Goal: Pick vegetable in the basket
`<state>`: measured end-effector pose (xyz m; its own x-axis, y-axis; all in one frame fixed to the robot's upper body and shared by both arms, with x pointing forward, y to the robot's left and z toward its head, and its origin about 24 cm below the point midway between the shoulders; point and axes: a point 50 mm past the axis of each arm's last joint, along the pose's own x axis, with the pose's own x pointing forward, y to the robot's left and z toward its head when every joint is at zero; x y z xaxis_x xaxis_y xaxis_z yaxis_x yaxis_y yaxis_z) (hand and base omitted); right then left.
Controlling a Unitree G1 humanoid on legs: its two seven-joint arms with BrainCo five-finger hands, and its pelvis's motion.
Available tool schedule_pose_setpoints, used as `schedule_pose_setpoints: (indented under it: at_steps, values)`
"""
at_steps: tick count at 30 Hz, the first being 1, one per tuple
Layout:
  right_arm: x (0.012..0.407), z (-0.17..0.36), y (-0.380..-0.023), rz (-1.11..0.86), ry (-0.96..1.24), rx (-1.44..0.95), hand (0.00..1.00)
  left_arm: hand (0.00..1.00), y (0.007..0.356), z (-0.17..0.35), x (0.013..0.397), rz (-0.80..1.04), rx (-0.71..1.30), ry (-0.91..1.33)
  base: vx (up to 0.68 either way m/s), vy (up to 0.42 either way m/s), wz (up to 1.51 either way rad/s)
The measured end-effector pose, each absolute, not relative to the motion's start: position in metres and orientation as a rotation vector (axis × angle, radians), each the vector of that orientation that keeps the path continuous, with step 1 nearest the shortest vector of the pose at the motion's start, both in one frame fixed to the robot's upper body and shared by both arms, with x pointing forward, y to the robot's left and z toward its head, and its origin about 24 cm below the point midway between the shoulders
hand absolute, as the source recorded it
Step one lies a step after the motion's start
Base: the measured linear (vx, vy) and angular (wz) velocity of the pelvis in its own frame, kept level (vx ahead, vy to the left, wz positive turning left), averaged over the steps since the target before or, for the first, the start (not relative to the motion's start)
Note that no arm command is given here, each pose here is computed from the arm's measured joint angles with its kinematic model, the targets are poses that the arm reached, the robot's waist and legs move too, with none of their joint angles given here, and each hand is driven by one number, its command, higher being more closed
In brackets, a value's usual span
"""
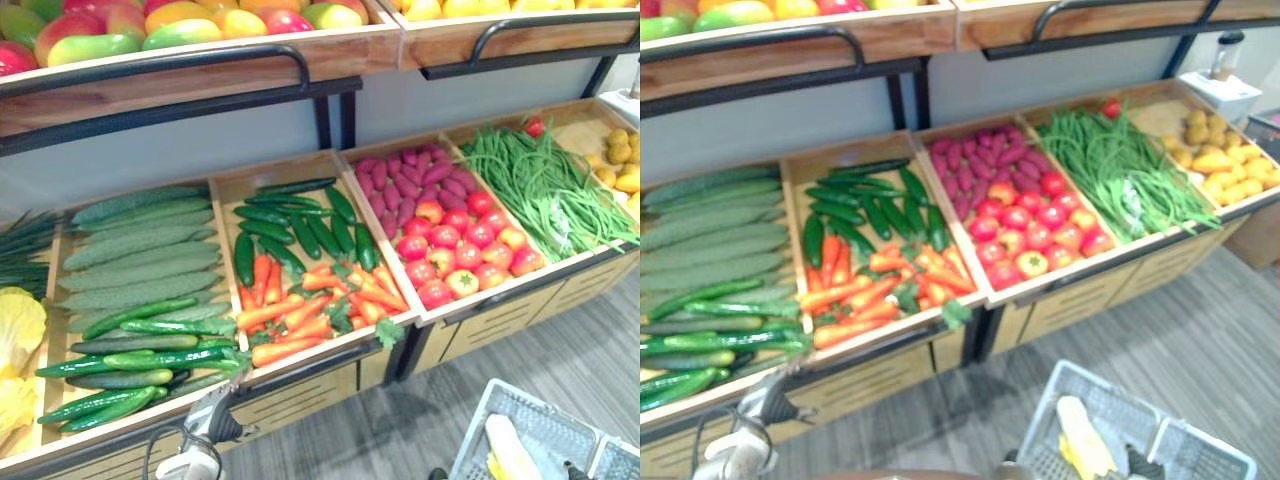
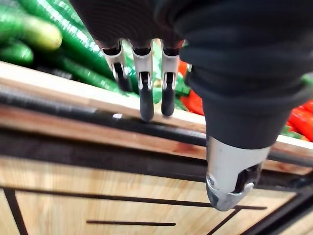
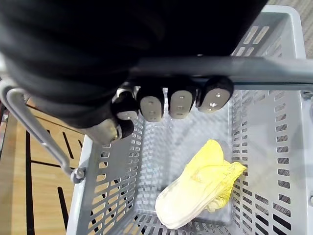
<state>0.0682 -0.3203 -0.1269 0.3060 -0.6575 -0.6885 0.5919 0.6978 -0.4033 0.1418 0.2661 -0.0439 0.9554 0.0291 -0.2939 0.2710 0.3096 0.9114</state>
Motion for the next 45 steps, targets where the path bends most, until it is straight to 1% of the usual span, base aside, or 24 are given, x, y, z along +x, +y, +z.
schedule_pose_setpoints:
  at_steps: [3, 10, 13, 16, 17, 19, 20, 25, 29, 32, 35, 37, 40, 42, 45]
  values:
    - [0.073, -0.123, -0.325, -0.783, 0.934, -0.138, 1.0, 0.0, 0.264, -0.031, 0.144, -0.284, 1.35, 0.161, -0.07, 0.037, -0.11]
    - [0.074, -0.117, -0.333, -0.751, 0.928, -0.2, 1.0, 0.0, 0.253, -0.039, 0.13, -0.409, 1.347, 0.156, -0.02, 0.019, -0.12]
    - [0.07, -0.114, -0.341, -0.764, 0.931, -0.22, 1.0, 0.0, 0.243, -0.027, 0.129, -0.497, 1.334, 0.115, 0.05, 0.011, 0.0]
    - [0.069, -0.11, -0.347, -0.782, 0.92, -0.222, 1.0, 0.0, 0.233, -0.011, 0.129, -0.571, 1.247, 0.096, 0.05, 0.011, 0.0]
    - [0.069, -0.108, -0.35, -0.778, 0.916, -0.228, 1.0, 0.0, 0.23, -0.002, 0.13, -0.621, 1.162, 0.122, 0.0, 0.0, 0.0]
    - [0.067, -0.106, -0.353, -0.771, 0.928, -0.233, 1.0, 0.0, 0.229, 0.004, 0.13, -0.695, 1.079, 0.176, 0.01, 0.002, -0.07]
    - [0.065, -0.106, -0.355, -0.773, 0.938, -0.222, 1.0, 0.0, 0.225, 0.009, 0.126, -0.776, 1.002, 0.232, 0.0, 0.0, -0.11]
    - [0.055, -0.107, -0.357, -0.779, 0.963, -0.191, 1.0, 0.0, 0.207, 0.025, 0.121, -0.862, 0.925, 0.197, 0.0, -0.008, -0.08]
    - [0.048, -0.109, -0.357, -0.801, 0.969, -0.156, 1.0, 0.0, 0.207, 0.044, 0.132, -0.805, 0.964, 0.104, 0.0, -0.006, -0.01]
    - [0.042, -0.111, -0.355, -0.822, 0.978, -0.131, 1.0, 0.0, 0.212, 0.064, 0.143, -0.693, 1.067, -0.003, 0.0, -0.006, 0.05]
    - [0.037, -0.114, -0.351, -0.826, 0.993, -0.117, 1.0, 0.0, 0.219, 0.076, 0.155, -0.542, 1.25, -0.105, -0.01, -0.01, 0.05]
    - [0.032, -0.118, -0.346, -0.824, 1.01, -0.108, 1.0, 0.0, 0.224, 0.084, 0.164, -0.397, 1.363, -0.182, 0.0, -0.009, 0.07]
    - [0.028, -0.12, -0.341, -0.823, 1.021, -0.102, 1.0, 0.0, 0.234, 0.088, 0.172, -0.249, 1.398, -0.198, 0.0, -0.006, 0.03]
    - [0.028, -0.122, -0.338, -0.818, 1.026, -0.1, 1.0, 0.0, 0.248, 0.086, 0.18, -0.139, 1.398, -0.156, 0.0, 0.0, 0.0]
    - [0.03, -0.123, -0.335, -0.806, 1.026, -0.098, 1.0, 0.0, 0.262, 0.079, 0.186, -0.079, 1.399, -0.08, 0.0, -0.002, -0.01]
